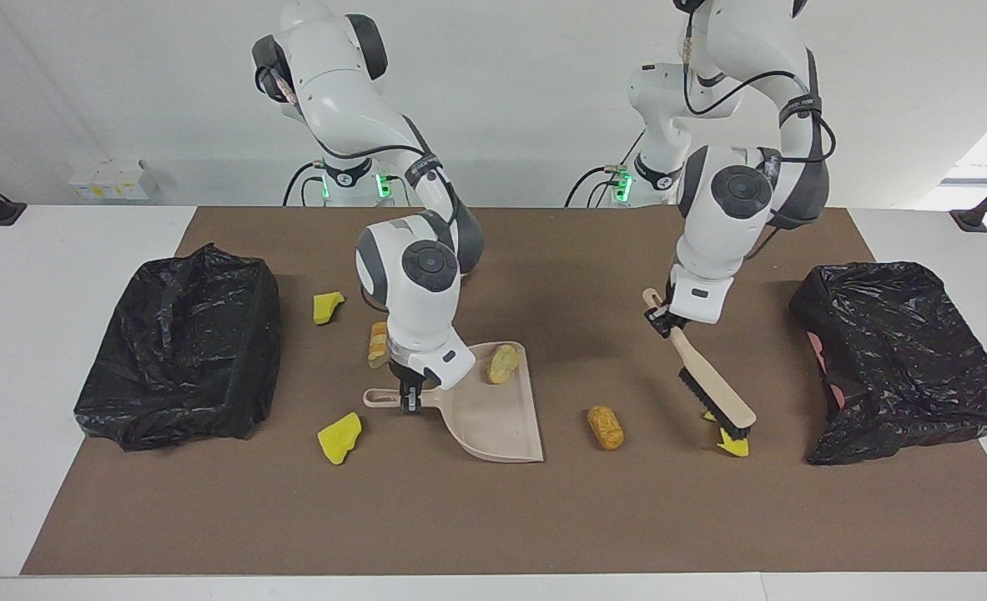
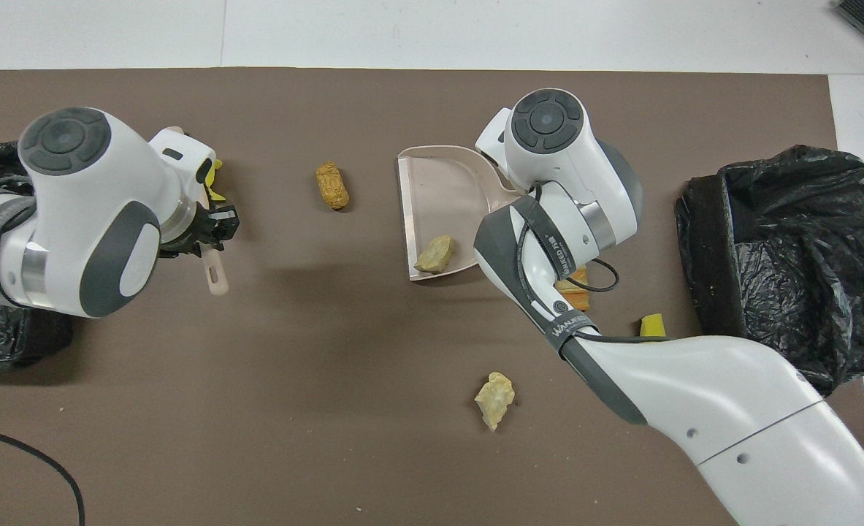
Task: Sweep and dump trash in bin
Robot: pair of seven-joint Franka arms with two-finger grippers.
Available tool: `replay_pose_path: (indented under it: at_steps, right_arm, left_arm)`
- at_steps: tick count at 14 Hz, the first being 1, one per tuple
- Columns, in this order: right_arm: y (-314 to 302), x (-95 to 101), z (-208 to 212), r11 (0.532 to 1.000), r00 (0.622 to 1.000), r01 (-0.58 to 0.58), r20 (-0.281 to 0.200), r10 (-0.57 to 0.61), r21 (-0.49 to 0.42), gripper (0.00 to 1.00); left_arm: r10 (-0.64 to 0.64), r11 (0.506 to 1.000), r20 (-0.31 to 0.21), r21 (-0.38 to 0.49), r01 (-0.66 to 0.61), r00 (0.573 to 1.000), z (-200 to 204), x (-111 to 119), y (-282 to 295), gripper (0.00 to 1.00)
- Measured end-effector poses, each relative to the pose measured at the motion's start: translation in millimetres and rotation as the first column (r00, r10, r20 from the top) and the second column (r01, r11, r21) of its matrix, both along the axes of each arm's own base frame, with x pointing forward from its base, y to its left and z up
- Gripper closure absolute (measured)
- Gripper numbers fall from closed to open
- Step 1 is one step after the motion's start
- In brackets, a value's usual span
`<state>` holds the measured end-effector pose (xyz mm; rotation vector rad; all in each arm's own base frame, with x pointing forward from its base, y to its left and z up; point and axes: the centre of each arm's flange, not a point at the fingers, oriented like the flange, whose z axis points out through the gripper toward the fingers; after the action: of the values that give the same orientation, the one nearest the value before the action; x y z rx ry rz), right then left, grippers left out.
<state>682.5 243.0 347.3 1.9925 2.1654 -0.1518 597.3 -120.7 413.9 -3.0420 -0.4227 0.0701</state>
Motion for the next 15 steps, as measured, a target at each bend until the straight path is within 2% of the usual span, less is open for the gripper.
replay_pose_path:
  at_steps: [3,5,8,11,15]
  right_arm:
    - [0.0,0.0,0.0,1.000,1.000,0.000,0.000,0.000,0.000,0.69]
    - [0.0,0.0,0.0,1.000,1.000,0.000,0.000,0.000,0.000,0.69]
    - [-0.2,0.0,-0.3,1.000,1.000,0.000,0.000,0.000,0.000,0.69]
    - [-0.3,0.1,-0.5,1.000,1.000,0.000,0.001,0.000,0.001,0.69]
    - [-0.8,0.1,-1.2,1.000,1.000,0.000,0.001,0.000,0.001,0.69]
  left_arm:
    - [-0.095,0.995,0.007,-0.013,0.095,0.995,-2.6,12.9,63.2,0.73]
    - [-0.144,0.989,0.014,-0.021,0.145,0.989,-19.0,21.7,85.9,0.73]
    - [-0.277,0.960,-0.025,-0.041,0.276,0.961,-52.5,26.5,93.8,0.73]
    - [-0.352,0.935,-0.056,-0.060,0.348,0.934,-69.3,20.7,78.5,0.73]
    - [-0.469,0.883,-0.085,-0.072,0.464,0.879,-72.4,5.3,0.2,0.73]
